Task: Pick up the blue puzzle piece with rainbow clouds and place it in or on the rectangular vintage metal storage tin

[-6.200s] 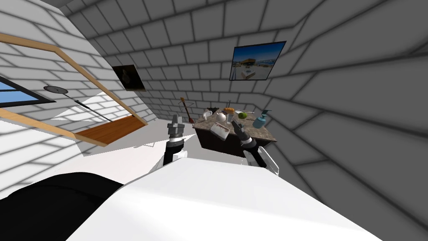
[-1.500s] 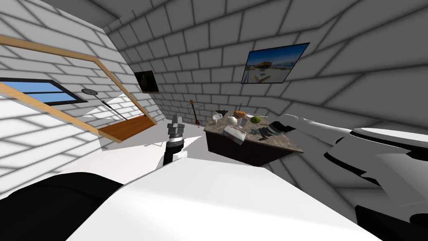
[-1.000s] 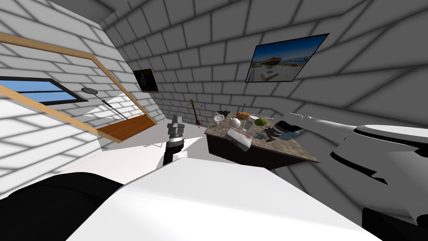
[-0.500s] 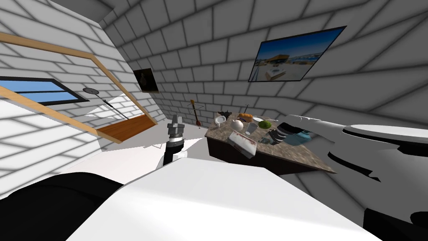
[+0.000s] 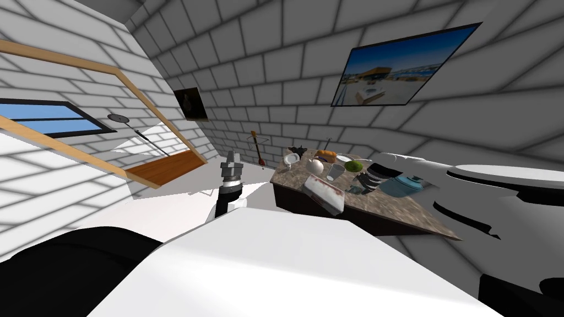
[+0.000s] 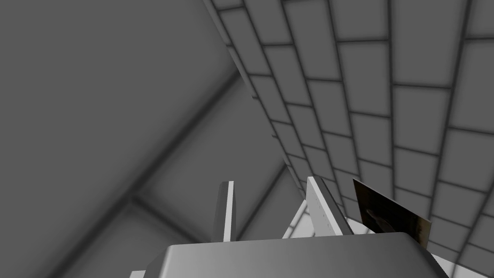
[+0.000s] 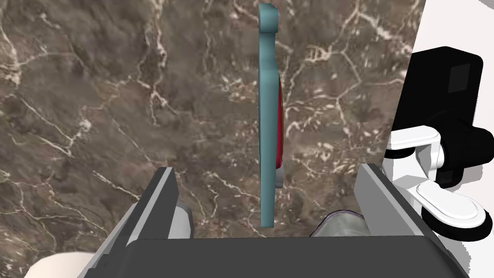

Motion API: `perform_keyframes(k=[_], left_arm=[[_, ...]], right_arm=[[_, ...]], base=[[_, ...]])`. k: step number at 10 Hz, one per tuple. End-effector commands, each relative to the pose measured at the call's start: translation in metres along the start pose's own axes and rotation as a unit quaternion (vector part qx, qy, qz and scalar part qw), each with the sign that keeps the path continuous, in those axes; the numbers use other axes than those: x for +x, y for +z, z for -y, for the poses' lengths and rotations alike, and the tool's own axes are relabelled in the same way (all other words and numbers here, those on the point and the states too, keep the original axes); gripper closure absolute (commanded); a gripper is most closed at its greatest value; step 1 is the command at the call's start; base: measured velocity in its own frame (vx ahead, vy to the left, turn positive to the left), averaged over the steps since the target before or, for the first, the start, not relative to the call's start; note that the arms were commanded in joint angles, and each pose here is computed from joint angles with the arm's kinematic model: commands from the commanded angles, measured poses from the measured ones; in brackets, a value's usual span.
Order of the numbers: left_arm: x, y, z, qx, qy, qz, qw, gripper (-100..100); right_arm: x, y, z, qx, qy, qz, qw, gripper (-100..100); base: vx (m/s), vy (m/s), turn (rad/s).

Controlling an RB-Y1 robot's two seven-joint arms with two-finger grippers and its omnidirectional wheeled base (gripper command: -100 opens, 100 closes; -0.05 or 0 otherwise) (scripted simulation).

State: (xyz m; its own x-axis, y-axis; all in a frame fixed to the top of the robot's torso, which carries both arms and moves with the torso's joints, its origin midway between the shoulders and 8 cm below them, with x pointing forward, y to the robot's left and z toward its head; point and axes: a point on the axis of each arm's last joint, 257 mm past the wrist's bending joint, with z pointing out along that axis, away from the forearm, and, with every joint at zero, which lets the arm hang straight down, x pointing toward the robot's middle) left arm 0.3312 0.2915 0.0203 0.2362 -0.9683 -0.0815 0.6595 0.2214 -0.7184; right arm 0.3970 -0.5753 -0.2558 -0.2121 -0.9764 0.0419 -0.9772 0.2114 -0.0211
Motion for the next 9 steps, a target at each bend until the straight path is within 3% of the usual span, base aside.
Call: perform_keyframes(k=[1, 3, 4, 5, 9], left_arm=[[0.0000, 0.0000, 0.0000, 0.000, 0.000, 0.000, 1.0000, 0], [0.0000, 0.0000, 0.0000, 0.000, 0.000, 0.000, 1.0000, 0], [0.0000, 0.0000, 0.0000, 0.000, 0.000, 0.000, 1.0000, 0], [0.0000, 0.0000, 0.0000, 0.000, 0.000, 0.000, 1.0000, 0], [0.0000, 0.0000, 0.0000, 0.000, 0.000, 0.000, 1.0000, 0]], right_arm=[[-0.0024, 0.0146, -0.0015, 0.000, 0.000, 0.000, 1.0000, -100], [-0.0040, 0.0243, -0.0028, 0.001, 0.001, 0.000, 1.0000, -100], [-0.0035, 0.0202, -0.0025, -0.001, 0.000, 0.000, 1.0000, -100], [-0.0036, 0.0210, -0.0021, 0.000, 0.000, 0.000, 1.0000, 100], [-0.0035, 0.0211, -0.0028, -0.001, 0.000, 0.000, 1.0000, 100]], base=[[0.005, -0.011, 0.009], [-0.001, -0.019, 0.008], [-0.001, -0.007, 0.001], [0.000, 0.000, 0.000], [0.000, 0.000, 0.000]])
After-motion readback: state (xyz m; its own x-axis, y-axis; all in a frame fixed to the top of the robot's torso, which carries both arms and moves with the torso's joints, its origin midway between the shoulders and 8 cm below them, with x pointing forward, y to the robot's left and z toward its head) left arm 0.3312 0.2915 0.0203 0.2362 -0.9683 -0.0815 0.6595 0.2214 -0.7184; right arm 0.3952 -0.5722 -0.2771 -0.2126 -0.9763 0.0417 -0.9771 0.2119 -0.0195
